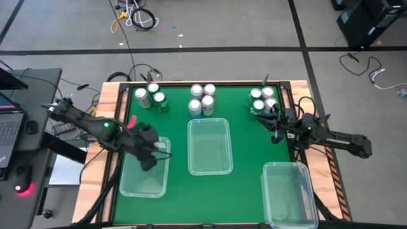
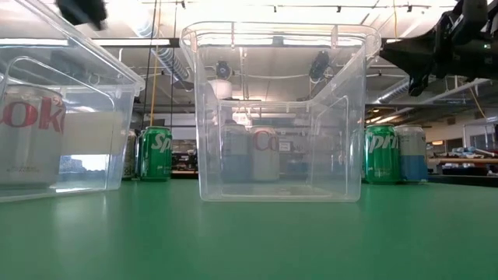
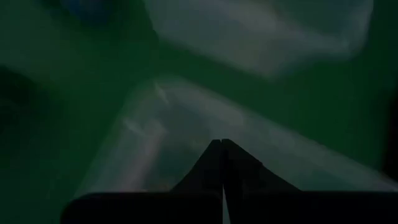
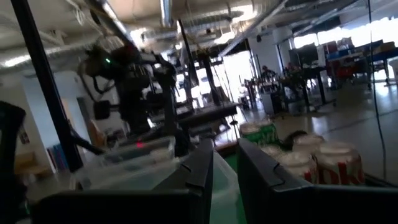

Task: Sort soda cans
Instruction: Put the silver soda can into the bottom left transparent bin

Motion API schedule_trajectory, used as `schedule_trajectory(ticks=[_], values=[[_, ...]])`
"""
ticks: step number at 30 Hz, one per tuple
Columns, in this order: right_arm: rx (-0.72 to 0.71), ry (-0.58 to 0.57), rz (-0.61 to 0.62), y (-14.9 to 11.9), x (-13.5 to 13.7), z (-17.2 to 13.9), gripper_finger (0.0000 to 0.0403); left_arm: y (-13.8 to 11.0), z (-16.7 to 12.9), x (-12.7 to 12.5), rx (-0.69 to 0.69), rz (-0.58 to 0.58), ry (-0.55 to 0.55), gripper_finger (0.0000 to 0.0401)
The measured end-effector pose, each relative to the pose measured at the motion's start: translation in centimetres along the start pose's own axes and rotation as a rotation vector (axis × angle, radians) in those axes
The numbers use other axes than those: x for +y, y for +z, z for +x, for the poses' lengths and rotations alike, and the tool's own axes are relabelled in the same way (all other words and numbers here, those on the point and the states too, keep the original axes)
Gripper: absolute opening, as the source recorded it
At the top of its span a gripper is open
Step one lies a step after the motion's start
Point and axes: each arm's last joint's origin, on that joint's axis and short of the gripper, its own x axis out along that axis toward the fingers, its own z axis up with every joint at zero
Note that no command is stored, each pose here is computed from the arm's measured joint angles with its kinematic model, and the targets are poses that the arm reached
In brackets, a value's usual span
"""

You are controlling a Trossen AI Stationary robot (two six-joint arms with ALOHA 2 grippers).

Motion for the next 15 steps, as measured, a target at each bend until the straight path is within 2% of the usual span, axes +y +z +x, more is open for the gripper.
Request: schedule_trajectory(ticks=[3,8,12,15], values=[[-0.003,0.001,0.003,0.0,0.0,0.2,0.0059,0.8,-0.9,0.8,-0.152,0.034,0.009,0.0000],[0.045,-0.015,-0.002,0.5,0.1,1.2,0.0059,2.4,-1.6,2.8,-0.304,0.096,-0.006,0.0000],[0.075,-0.033,-0.024,1.2,0.2,2.3,0.0059,3.6,-2.5,5.4,-0.368,0.126,0.018,0.0000],[0.096,-0.061,-0.033,1.6,0.2,3.4,0.0059,4.2,-2.9,7.4,-0.387,0.149,0.078,0.0000]])
